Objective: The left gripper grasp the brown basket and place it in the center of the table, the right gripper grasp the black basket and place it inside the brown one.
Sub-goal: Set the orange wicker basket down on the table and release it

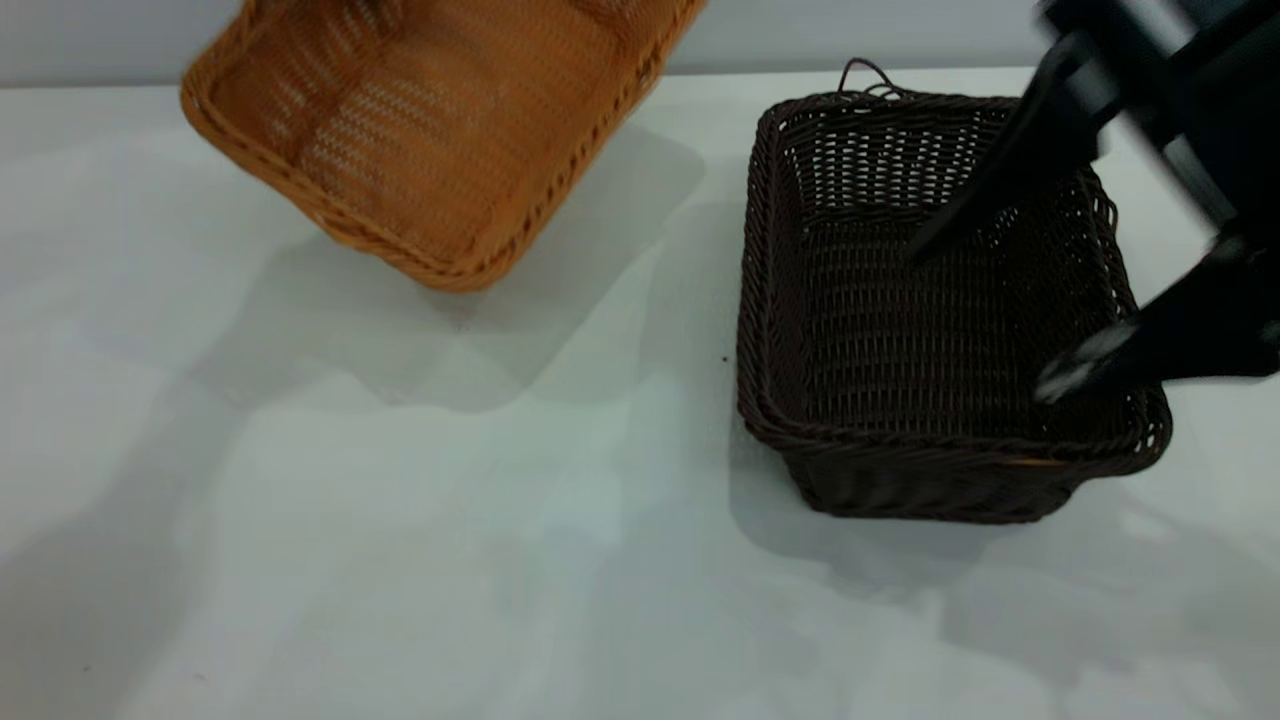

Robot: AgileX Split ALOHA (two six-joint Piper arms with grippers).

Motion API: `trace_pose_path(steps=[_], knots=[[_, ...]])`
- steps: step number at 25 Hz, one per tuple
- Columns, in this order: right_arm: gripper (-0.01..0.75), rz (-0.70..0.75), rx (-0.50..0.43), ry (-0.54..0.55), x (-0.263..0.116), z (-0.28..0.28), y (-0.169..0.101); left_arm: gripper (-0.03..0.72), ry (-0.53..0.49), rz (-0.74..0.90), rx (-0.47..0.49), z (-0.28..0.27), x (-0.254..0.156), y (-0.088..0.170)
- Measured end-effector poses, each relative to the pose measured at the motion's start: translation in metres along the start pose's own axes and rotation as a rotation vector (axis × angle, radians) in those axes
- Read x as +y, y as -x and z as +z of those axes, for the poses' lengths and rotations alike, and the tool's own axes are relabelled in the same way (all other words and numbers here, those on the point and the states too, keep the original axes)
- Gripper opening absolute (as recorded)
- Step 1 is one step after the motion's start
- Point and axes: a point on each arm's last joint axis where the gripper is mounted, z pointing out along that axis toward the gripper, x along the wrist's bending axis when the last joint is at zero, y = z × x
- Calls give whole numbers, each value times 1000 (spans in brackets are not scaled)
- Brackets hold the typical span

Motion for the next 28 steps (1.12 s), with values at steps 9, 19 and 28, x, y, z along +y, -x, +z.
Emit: trace_pose_path(steps=[9,19,28], knots=[[580,297,-38,15,25,45,29,79,-1,1,0,-2,0,-1],[577,374,-106,39,38,75,57,79,18,2,8,-2,2,-1],[223,247,-128,179,73,70,61,79,16,-16,-4,-2,2,0]])
